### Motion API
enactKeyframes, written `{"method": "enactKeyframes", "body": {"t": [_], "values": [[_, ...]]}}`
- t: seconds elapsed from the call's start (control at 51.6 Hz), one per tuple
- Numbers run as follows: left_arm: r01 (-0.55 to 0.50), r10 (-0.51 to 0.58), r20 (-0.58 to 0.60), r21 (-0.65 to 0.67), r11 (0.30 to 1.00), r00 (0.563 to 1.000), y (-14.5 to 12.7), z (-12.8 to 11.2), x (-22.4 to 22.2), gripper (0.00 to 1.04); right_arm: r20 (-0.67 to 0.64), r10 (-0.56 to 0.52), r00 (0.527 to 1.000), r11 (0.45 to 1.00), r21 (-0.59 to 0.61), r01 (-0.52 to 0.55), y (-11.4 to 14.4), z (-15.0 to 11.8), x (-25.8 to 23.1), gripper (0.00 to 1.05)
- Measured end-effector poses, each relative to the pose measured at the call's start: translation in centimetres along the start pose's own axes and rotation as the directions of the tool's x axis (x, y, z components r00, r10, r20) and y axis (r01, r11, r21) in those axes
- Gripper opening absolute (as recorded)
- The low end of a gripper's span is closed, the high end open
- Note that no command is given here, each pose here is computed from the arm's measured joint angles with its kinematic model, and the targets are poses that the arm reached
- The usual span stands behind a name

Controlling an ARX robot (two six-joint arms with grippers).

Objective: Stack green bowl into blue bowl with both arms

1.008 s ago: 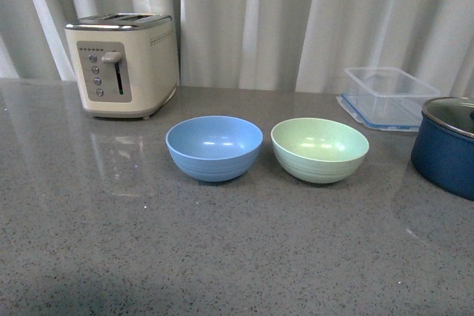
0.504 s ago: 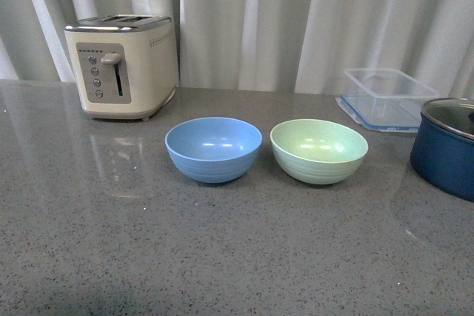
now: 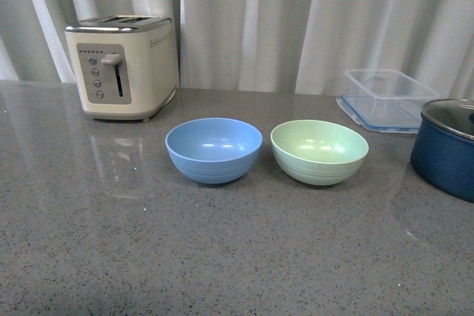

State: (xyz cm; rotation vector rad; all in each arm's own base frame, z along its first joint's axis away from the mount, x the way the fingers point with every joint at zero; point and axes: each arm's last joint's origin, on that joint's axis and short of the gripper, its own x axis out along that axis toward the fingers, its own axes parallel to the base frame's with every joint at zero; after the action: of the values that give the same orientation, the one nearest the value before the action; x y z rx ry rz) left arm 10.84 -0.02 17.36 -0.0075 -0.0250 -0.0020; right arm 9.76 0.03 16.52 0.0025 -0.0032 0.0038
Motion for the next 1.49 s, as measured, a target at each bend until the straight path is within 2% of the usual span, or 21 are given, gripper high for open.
{"method": "enactKeyframes", "body": {"t": [0.116, 0.31, 0.388, 0.504, 0.659, 0.718, 0.776, 0.834, 0.853, 0.912, 0.97, 1.067, 1.144, 1.319, 1.358, 1.493], "values": [[0.000, 0.000, -0.036, 0.000, 1.000, 0.999, 0.0, -0.5, -0.9, 0.04, 0.000, 0.000, 1.000, 1.000, 0.000, 0.000, 0.0, 0.0, 0.0, 0.95], [0.000, 0.000, -0.007, -0.001, 1.000, 1.000, 0.0, -0.3, -1.2, 0.04, 0.000, 0.000, 1.000, 1.000, 0.000, 0.000, 0.0, 0.0, 0.0, 0.95], [0.000, 0.000, -0.007, 0.000, 1.000, 1.000, 0.0, -0.3, -1.2, 0.20, 0.000, 0.000, 1.000, 1.000, 0.000, 0.000, 0.0, 0.0, 0.0, 0.95], [0.000, 0.000, -0.007, 0.000, 1.000, 1.000, 0.0, -0.3, -1.2, 0.36, 0.000, 0.000, 1.000, 1.000, 0.000, 0.000, 0.0, 0.0, 0.0, 0.95], [0.000, 0.000, -0.006, 0.000, 1.000, 1.000, 0.0, -0.3, -1.2, 0.63, -0.003, -0.001, 1.000, 1.000, -0.003, 0.001, 0.0, 0.0, 0.0, 0.95], [0.000, 0.000, -0.006, 0.000, 1.000, 1.000, 0.0, -0.3, -1.2, 0.77, -0.184, 0.009, 0.983, 0.996, -0.082, -0.025, 0.3, 0.6, 0.1, 0.95], [0.000, 0.000, -0.006, 0.000, 1.000, 1.000, 0.0, -0.3, -1.2, 0.86, -0.278, 0.079, 0.957, 0.988, -0.108, -0.113, 0.9, 3.0, 0.9, 0.95], [0.000, 0.000, -0.006, 0.000, 1.000, 1.000, 0.0, -0.3, -1.2, 0.97, -0.261, 0.153, 0.953, 0.976, -0.113, -0.187, 1.6, 6.9, 2.0, 0.95], [0.000, 0.000, -0.006, 0.001, 1.000, 1.000, 0.0, -0.3, -1.2, 1.00, -0.237, 0.192, 0.952, 0.969, -0.108, -0.222, 2.0, 9.2, 2.6, 0.95], [0.000, 0.000, -0.007, 0.002, 1.000, 1.000, 0.0, -0.3, -1.2, 0.97, -0.210, 0.225, 0.951, 0.963, -0.100, -0.250, 2.6, 13.3, 3.7, 0.95], [0.000, 0.000, -0.006, 0.002, 1.000, 1.000, 0.0, -0.3, -1.2, 0.98, -0.222, 0.249, 0.943, 0.958, -0.089, -0.274, 3.1, 16.0, 4.8, 0.95], [0.000, 0.000, -0.006, 0.002, 1.000, 1.000, 0.0, -0.3, -1.2, 0.98, -0.272, 0.294, 0.916, 0.949, -0.027, -0.313, 4.0, 19.3, 7.1, 0.95], [0.000, 0.000, -0.006, 0.002, 1.000, 1.000, 0.0, -0.3, -1.2, 0.98, -0.350, 0.335, 0.875, 0.940, 0.066, -0.334, 5.1, 21.7, 10.4, 0.95], [0.000, 0.000, -0.006, 0.002, 1.000, 1.000, 0.0, -0.3, -1.2, 0.98, -0.509, 0.346, 0.788, 0.938, 0.182, -0.294, 7.7, 22.1, 17.2, 0.95], [0.000, 0.000, -0.006, 0.002, 1.000, 1.000, 0.0, -0.3, -1.2, 0.98, -0.556, 0.338, 0.760, 0.941, 0.203, -0.270, 8.4, 21.7, 18.9, 0.95], [0.000, 0.000, -0.006, 0.002, 1.000, 1.000, 0.0, -0.3, -1.2, 0.98, -0.661, 0.263, 0.703, 0.964, 0.200, -0.173, 9.7, 18.8, 23.5, 0.95]]}}
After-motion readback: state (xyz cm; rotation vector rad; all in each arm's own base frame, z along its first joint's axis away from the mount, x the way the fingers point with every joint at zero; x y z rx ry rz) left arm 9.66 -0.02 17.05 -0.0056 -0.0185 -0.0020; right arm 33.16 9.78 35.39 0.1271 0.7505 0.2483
